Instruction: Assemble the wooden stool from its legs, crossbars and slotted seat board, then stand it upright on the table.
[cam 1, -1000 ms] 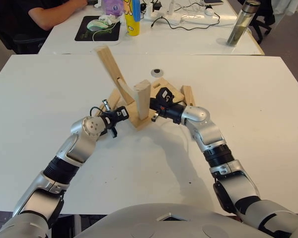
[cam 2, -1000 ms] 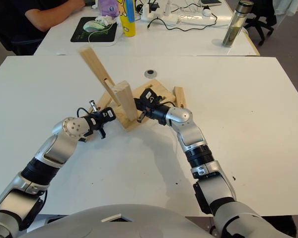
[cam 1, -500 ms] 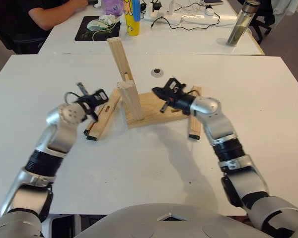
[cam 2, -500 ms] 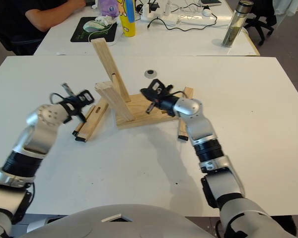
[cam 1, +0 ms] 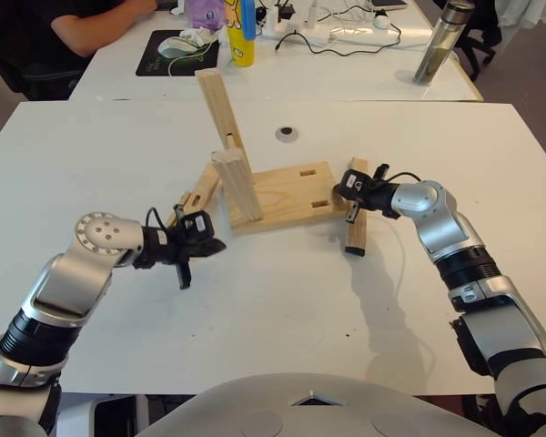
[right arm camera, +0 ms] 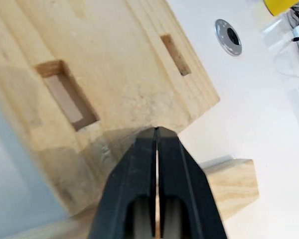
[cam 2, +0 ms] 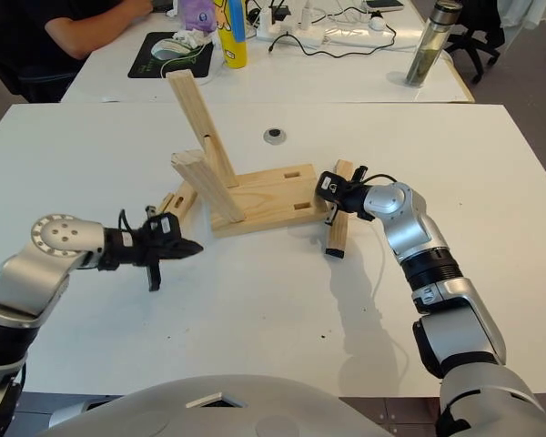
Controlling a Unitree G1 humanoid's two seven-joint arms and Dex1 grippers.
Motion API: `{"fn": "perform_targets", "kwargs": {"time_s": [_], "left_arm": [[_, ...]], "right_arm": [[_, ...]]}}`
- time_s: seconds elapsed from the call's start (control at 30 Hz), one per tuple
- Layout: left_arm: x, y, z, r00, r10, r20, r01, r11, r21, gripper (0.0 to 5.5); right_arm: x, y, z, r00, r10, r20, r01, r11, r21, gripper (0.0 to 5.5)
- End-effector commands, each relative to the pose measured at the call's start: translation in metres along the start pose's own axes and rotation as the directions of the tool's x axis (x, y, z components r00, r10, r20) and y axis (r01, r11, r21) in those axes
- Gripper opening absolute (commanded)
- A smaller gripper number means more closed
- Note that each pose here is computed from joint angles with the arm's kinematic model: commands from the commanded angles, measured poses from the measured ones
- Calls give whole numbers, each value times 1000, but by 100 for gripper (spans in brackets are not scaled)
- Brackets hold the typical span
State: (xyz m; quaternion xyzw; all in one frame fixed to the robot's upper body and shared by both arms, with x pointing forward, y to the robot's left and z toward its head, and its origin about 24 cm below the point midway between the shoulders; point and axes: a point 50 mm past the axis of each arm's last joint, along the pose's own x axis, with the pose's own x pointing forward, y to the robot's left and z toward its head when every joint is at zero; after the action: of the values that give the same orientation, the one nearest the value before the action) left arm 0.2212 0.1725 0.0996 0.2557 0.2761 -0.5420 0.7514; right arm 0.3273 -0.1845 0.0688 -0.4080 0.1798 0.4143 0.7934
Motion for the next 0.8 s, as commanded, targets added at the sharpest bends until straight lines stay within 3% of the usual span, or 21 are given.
{"fn": "perform_targets", "kwargs": {"time_s": [0.03,0.43,0.57,0.8], "left_arm": [[13,-3,-1,999,34,-40,-33,999,21,1],[47,18,-26,948,263,-180,-262,965,32,1],[57,24,-22,945,287,-154,-285,958,36,1],[64,29,-16,948,286,-136,-282,958,50,1]], "right_arm": [[6,41,-17,960,260,-105,-258,966,33,0],[-22,81,9,826,559,-72,-557,829,49,0],[-21,95,35,792,608,58,-611,790,51,0],[-16,94,66,805,554,213,-575,817,47,0]]}}
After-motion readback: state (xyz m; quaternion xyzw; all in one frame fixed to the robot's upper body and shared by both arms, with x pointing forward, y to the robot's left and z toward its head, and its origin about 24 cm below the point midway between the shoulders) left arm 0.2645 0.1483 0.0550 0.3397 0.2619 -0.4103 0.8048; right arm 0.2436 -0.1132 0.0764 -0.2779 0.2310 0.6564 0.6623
